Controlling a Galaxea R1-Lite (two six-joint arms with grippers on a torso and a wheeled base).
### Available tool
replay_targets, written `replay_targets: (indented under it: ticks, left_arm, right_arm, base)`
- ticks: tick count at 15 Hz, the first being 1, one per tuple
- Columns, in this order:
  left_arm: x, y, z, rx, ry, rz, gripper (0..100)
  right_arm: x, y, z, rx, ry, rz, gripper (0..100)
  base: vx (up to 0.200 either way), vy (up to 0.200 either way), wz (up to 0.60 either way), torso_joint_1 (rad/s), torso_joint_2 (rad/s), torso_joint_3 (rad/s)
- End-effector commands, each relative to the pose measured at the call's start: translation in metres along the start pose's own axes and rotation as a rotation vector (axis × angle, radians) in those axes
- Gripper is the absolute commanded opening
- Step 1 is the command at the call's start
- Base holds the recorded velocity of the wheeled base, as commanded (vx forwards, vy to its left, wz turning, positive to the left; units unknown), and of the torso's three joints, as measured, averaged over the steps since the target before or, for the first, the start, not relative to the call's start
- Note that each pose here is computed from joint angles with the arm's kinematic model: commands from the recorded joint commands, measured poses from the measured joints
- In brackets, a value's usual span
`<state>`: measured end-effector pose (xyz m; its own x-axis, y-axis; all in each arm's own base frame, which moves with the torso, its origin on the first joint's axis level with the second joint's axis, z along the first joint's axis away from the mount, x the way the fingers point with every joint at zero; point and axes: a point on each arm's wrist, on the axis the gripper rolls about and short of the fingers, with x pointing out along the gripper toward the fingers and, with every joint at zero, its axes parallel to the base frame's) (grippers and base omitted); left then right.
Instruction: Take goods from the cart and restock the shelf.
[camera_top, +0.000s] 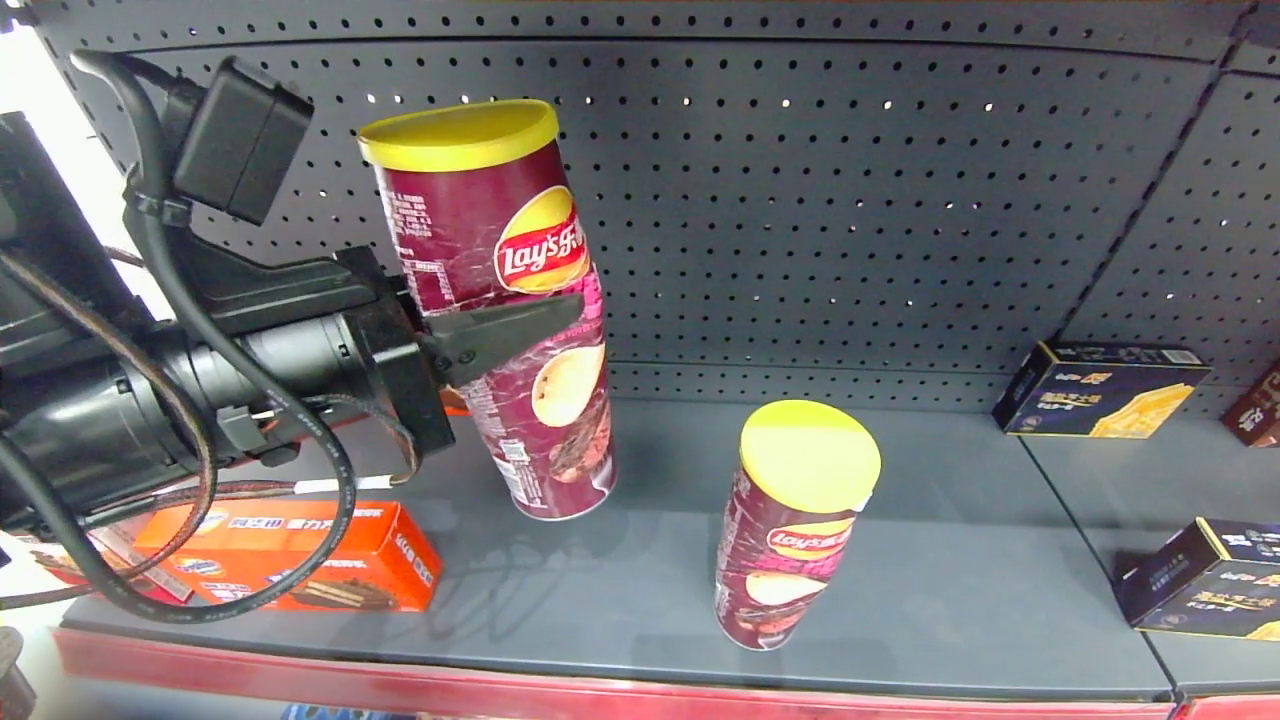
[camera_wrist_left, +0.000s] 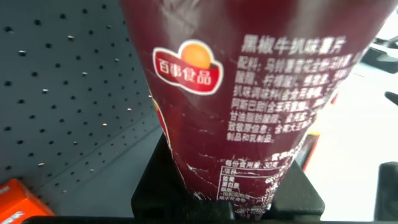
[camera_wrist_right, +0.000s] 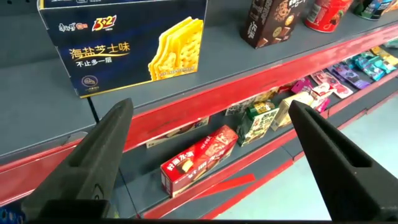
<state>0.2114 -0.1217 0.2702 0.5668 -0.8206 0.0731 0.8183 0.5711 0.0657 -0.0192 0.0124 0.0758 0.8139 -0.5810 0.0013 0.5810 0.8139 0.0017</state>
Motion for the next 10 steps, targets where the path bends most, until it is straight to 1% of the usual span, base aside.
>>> replay_targets:
  ticks: [1,2,3,5,8,9,10]
  left_arm:
    - [0.009,0.005,-0.005,0.008,0.012,0.007,0]
    - [0.009,0.006,-0.001,0.019,0.006,0.001,0]
    - [0.015,0.006,0.002,0.022,-0.005,-0.020,0]
    - [0.029,0.011,-0.004,0.012,0.011,-0.023,0]
    - [0.029,0.010,-0.008,0.003,0.027,-0.024,0]
    - [0.030,0.014,-0.010,0.010,0.029,-0.016,0]
    - [0.037,0.021,-0.018,0.038,0.046,-0.006,0]
  right_arm:
    - [0.000,0.000,0.000,0.000,0.000,0.000,100]
    - [0.000,0.000,0.000,0.000,0.001,0.000,100]
    - [0.000,0.000,0.000,0.000,0.000,0.000,100]
    - [0.000,0.000,0.000,0.000,0.001,0.000,100]
    - [0.000,0.000,0.000,0.000,0.001,0.000,100]
    - [0.000,0.000,0.000,0.000,0.001,0.000,100]
    - [0.000,0.000,0.000,0.000,0.000,0.000,100]
  base:
    - [0.000,0.000,0.00,0.000,0.00,0.000]
    - [0.000,0.000,0.00,0.000,0.00,0.000]
    - [0.000,0.000,0.00,0.000,0.00,0.000]
    - [0.000,0.000,0.00,0.000,0.00,0.000]
    - [0.000,0.000,0.00,0.000,0.00,0.000]
    - [0.000,0.000,0.00,0.000,0.00,0.000]
    - [0.000,0.000,0.00,0.000,0.00,0.000]
